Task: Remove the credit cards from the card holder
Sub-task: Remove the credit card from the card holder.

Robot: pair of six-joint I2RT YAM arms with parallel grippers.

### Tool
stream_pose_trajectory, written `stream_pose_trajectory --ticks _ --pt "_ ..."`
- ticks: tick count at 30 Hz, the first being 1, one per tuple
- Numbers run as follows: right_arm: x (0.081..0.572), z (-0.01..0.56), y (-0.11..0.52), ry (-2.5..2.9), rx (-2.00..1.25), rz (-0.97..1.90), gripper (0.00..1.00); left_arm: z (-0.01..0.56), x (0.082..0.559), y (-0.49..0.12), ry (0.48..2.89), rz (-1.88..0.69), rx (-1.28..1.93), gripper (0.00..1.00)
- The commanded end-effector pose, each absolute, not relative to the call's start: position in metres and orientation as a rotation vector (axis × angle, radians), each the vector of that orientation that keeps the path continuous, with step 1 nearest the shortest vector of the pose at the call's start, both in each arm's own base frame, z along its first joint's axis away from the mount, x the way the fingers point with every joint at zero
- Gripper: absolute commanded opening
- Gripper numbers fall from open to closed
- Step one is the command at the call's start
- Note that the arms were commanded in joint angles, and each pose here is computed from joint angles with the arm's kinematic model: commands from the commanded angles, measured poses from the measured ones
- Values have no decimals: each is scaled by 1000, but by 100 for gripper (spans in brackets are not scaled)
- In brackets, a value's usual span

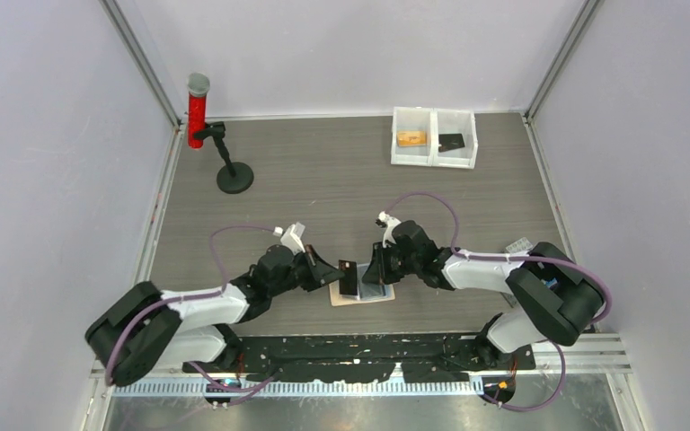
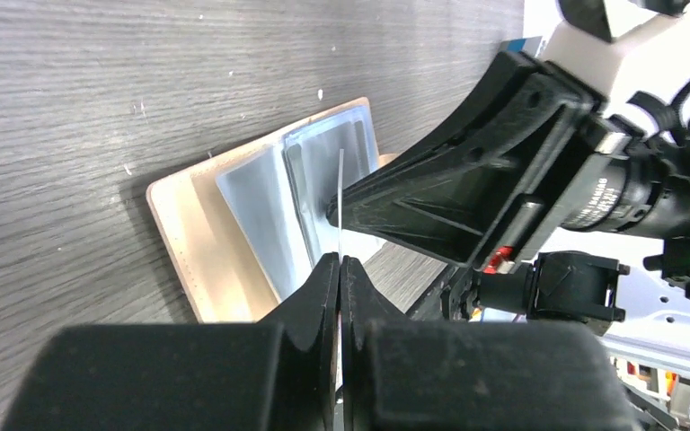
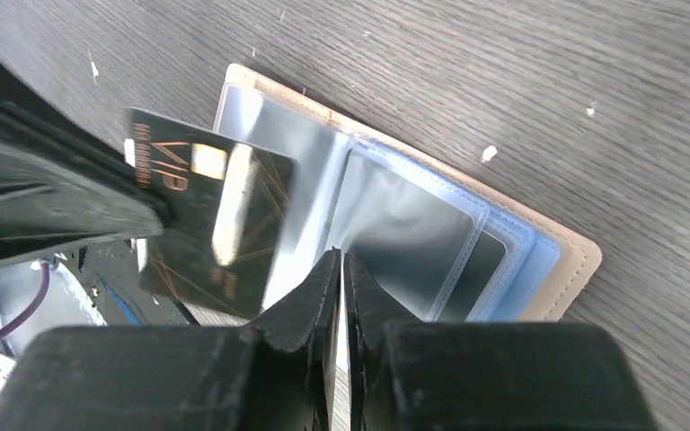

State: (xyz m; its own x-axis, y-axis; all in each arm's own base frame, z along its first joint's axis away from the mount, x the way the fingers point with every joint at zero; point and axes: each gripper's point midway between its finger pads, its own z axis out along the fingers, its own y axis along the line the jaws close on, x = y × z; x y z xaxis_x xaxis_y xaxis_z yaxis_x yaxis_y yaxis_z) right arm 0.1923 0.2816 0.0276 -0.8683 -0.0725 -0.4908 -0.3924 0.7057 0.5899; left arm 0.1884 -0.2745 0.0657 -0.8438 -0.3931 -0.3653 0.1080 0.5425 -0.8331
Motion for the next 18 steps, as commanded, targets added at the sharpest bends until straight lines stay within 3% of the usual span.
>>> stream_pose_trajectory --ticks 1,6,12,16,18 --pt "194 17 257 2536 -377 839 14 78 194 -258 2241 -1124 -173 0" --pt "200 67 267 2419 -464 909 17 105 193 -249 2165 -1127 -164 0" --pt "180 142 292 2142 -527 1252 48 151 189 -252 2006 -1271 -144 0" --pt "169 169 298 2023 -526 1388 62 177 182 -259 1929 -1382 -112 0" --pt "167 176 298 1996 -519 1411 64 187 178 -263 1910 -1422 -89 0"
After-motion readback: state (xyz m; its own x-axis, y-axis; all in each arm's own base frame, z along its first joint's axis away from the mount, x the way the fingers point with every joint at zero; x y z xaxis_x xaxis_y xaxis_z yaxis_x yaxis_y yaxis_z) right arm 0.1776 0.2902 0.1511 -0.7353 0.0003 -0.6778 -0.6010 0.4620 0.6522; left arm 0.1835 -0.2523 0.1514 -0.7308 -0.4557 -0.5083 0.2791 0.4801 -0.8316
